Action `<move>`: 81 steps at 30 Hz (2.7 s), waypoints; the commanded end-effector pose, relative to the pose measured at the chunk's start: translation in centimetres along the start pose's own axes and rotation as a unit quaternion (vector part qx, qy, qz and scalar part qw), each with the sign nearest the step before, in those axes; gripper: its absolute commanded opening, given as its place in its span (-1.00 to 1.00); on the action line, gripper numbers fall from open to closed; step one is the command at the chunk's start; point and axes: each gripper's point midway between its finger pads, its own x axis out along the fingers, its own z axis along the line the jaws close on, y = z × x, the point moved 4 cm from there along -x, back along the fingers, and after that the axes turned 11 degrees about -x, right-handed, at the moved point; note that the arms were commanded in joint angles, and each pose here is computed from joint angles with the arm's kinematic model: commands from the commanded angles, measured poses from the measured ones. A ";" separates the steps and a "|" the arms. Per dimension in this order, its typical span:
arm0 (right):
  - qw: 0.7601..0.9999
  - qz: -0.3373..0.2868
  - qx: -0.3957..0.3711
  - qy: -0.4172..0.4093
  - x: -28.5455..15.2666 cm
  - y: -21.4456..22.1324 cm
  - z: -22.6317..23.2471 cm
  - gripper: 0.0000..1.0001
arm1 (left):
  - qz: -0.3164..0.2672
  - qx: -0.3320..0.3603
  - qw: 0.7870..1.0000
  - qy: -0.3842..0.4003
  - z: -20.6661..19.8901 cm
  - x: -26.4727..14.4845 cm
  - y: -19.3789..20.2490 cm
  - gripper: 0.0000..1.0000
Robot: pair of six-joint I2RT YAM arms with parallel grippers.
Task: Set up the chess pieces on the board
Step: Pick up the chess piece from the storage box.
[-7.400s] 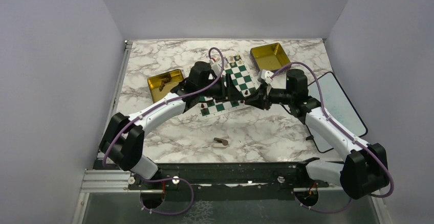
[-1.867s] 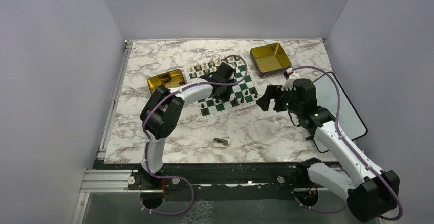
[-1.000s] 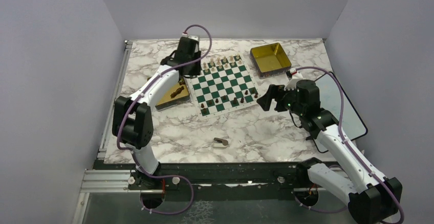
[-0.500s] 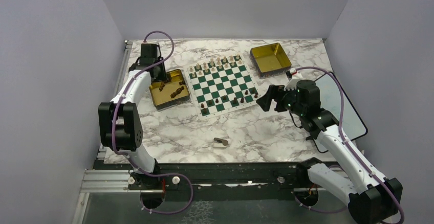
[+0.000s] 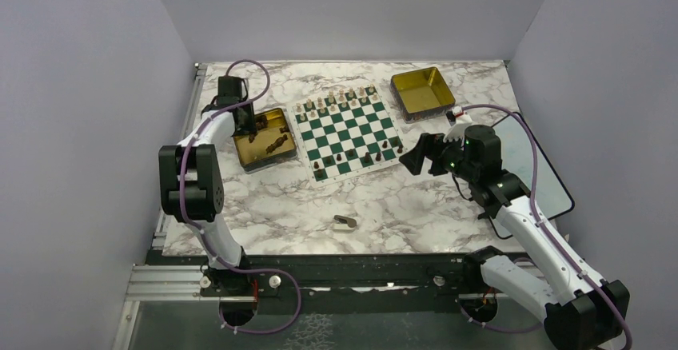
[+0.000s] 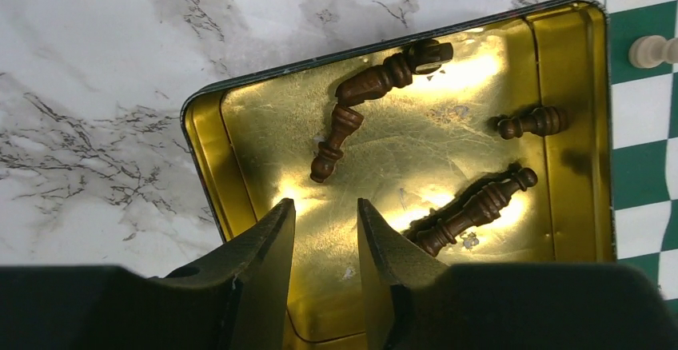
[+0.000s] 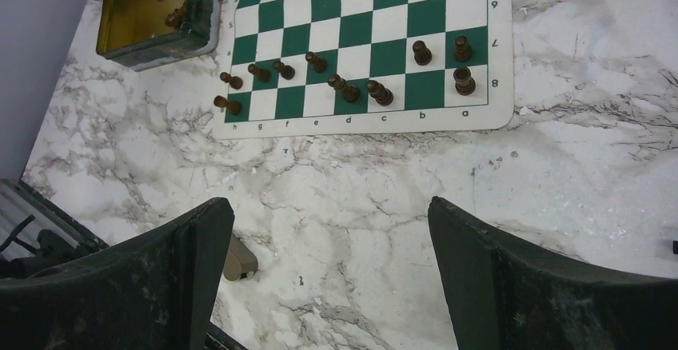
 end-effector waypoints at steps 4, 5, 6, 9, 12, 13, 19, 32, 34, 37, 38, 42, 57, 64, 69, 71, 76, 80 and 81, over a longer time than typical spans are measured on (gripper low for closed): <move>1.000 -0.019 -0.011 -0.021 -0.2 -0.8 0.7 0.91 | -0.009 0.019 1.000 0.017 -0.8 1.9 -1.5 -0.37; 1.000 -0.019 -0.011 -0.020 -0.2 -0.8 0.7 0.92 | -0.009 0.019 1.000 0.017 -0.8 2.1 -1.6 -0.39; 1.000 -0.019 -0.011 -0.019 -0.2 -0.8 0.7 0.92 | -0.007 0.019 1.000 0.017 -0.9 2.4 -1.6 -0.40; 1.000 -0.022 -0.016 -0.012 -0.3 -1.1 0.5 0.91 | -0.002 0.021 1.000 0.022 -1.0 3.2 -1.7 -0.40; 1.000 -0.024 -0.017 -0.002 -0.4 -1.3 0.3 0.91 | 0.007 0.022 0.999 0.025 -1.1 4.0 -1.4 -0.42; 1.000 -0.024 -0.017 -0.002 -0.4 -1.3 0.3 0.91 | 0.009 0.021 0.999 0.022 -1.0 4.2 -1.2 -0.43; 0.999 -0.025 -0.026 0.000 -0.4 -1.5 0.2 0.91 | 0.017 0.020 0.999 0.019 -0.9 5.0 -0.6 -0.44; 0.999 -0.028 -0.028 0.000 -0.5 -1.6 0.2 0.91 | 0.038 0.024 0.999 0.010 -0.4 6.1 0.9 -0.48; 0.999 -0.028 -0.028 0.001 -0.5 -1.6 0.1 0.91 | 0.041 0.026 0.999 0.009 -0.4 6.2 1.1 -0.46; 0.999 -0.030 -0.028 0.000 -0.6 -1.6 0.2 0.91 | 0.044 0.026 0.999 0.008 -0.3 6.4 1.3 -0.42; 0.999 -0.029 -0.028 -0.001 -0.6 -1.6 0.2 0.90 | 0.045 0.026 0.999 0.008 -0.3 6.4 1.3 -0.42; 0.999 -0.031 -0.032 -0.001 -0.7 -1.7 0.3 0.89 | 0.043 0.025 0.999 -0.003 0.0 6.3 1.3 -0.42; 0.999 -0.042 -0.026 -0.011 -1.4 -2.4 0.8 0.85 | 0.060 0.021 0.998 0.000 -0.8 4.4 1.4 -0.70; 0.999 -0.036 -0.013 -0.019 -1.5 -1.8 1.1 0.84 | 0.040 -0.001 0.999 0.033 -2.1 1.1 -0.2 -0.74; 0.999 -0.037 -0.014 -0.016 -1.5 -1.6 0.9 0.81 | 0.030 -0.018 0.997 0.068 -3.2 -1.4 -0.9 -0.76; 0.999 -0.039 -0.024 -0.008 -1.5 -1.7 0.7 0.80 | 0.028 -0.022 0.996 0.087 -3.8 -2.5 -1.1 -0.77; 0.997 -0.054 -0.056 -0.009 -1.2 -1.8 0.4 0.74 | 0.028 -0.027 0.988 0.148 -5.8 -5.5 -1.3 -0.78; 0.992 -0.087 -0.080 -0.046 -0.7 -2.2 1.2 0.66 | 0.035 -0.028 0.977 0.207 -8.0 -7.9 -1.0 -0.78; 0.990 -0.095 -0.087 -0.056 -0.6 -2.4 1.4 0.65 | 0.040 -0.023 0.974 0.221 -8.7 -8.5 -0.7 -0.78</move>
